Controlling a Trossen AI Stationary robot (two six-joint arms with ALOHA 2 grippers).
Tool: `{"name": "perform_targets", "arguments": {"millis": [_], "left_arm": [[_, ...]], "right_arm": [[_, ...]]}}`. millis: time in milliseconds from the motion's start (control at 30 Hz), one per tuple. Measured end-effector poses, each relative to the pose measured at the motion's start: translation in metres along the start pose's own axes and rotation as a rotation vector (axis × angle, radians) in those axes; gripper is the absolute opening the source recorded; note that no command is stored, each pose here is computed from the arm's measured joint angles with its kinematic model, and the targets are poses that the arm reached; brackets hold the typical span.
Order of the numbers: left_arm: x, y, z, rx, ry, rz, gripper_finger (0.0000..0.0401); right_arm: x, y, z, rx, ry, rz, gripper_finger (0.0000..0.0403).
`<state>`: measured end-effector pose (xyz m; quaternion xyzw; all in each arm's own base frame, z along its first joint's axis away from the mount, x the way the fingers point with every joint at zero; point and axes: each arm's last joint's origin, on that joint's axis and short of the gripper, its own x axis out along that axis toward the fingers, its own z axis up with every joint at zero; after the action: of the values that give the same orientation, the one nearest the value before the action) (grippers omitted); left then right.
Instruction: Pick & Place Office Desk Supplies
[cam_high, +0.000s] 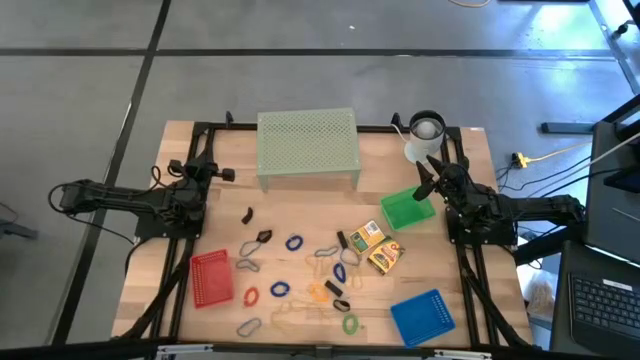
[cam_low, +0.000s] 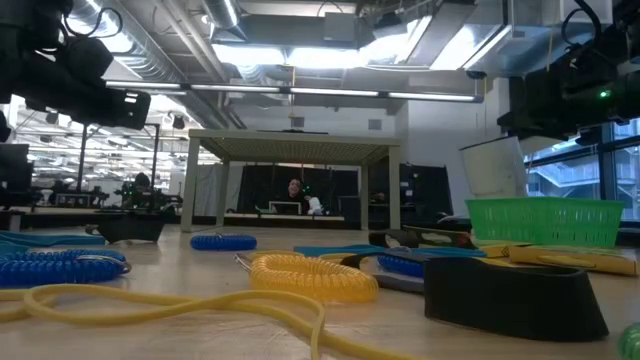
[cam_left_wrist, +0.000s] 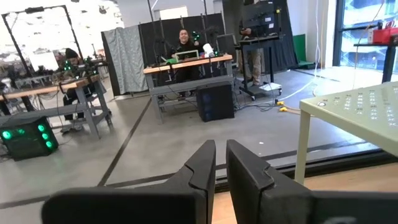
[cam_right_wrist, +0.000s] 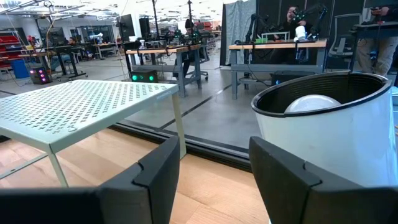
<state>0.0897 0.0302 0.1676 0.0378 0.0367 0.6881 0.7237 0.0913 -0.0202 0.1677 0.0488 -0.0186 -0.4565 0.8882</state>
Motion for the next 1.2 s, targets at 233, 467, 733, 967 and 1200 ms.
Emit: {"name": "perform_targets", "arguments": {"millis": [233,467,733,967,1200], "left_arm": [[0.0,0.0,0.0,-0.176,0.0,0.0,0.0033],[0.0,-0.001,0.0,-0.208,0.0,-0.018,0.0033],[-0.001,-0.007,0.001,-0.208,0.003,-0.241,0.0033],[-0.003,-0.013,0.001,-0.206,0.007,-0.465,0.0033],[-0.008,-0.019,0.008,-0.266,-0.019,-0.743,0.0033]], "right_arm": [[0.0,0.0,0.0,0.0,0.0,0.0,0.0194],[0.0,0.0,0.0,0.03,0.0,0.0,0.0194],[0.0,0.003,0.0,0.187,0.022,0.103,0.0194],[0.0,0.003,0.0,0.158,0.018,0.089,0.0194],[0.0,0.003,0.0,0.176,0.02,0.095,0.0194]]}}
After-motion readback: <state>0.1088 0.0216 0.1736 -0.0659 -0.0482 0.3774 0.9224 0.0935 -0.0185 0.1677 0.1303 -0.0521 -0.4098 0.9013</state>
